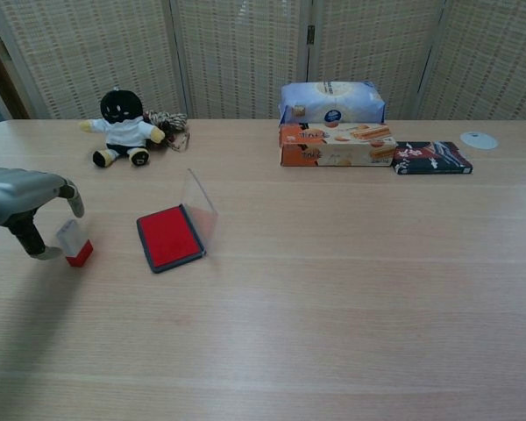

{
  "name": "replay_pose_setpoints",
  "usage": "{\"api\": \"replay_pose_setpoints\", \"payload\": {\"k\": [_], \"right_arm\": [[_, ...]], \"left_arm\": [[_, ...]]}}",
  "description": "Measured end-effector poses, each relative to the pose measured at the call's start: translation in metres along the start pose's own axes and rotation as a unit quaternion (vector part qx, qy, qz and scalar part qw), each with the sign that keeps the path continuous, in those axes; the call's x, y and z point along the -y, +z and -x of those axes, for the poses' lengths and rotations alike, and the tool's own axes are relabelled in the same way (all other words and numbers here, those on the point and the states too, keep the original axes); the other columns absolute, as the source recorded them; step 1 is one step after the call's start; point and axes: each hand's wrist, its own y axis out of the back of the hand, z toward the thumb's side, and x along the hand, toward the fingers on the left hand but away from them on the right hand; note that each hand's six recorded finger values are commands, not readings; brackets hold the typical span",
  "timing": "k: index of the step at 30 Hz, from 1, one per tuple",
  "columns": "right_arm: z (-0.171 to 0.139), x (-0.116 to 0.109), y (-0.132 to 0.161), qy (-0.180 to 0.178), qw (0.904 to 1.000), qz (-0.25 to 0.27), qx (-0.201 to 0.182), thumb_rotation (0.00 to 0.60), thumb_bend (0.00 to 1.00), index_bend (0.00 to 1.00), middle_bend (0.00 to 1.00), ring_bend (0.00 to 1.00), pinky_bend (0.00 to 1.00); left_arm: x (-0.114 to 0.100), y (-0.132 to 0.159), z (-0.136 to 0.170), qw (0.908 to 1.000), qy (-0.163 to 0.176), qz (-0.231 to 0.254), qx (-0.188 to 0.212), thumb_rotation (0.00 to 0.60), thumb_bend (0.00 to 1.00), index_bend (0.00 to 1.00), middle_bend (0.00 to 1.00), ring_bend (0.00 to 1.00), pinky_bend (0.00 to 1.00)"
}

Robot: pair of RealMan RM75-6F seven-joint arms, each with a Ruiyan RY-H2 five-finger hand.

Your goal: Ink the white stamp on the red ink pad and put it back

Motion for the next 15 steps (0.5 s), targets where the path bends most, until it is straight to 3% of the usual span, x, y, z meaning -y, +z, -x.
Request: {"api": "replay_pose_setpoints", "payload": {"k": [15], "right_arm": [[0.002, -0.002, -0.004, 0.002, 1.0, 0.004, 0.006, 0.6, 0.37, 0.02, 0.0, 0.0, 0.0]], "left_arm": [[0.0, 0.002, -0.013, 0.9999, -0.012, 0.001, -0.006, 0.6, 0.3, 0.31, 0.01, 0.0, 0.0]]}}
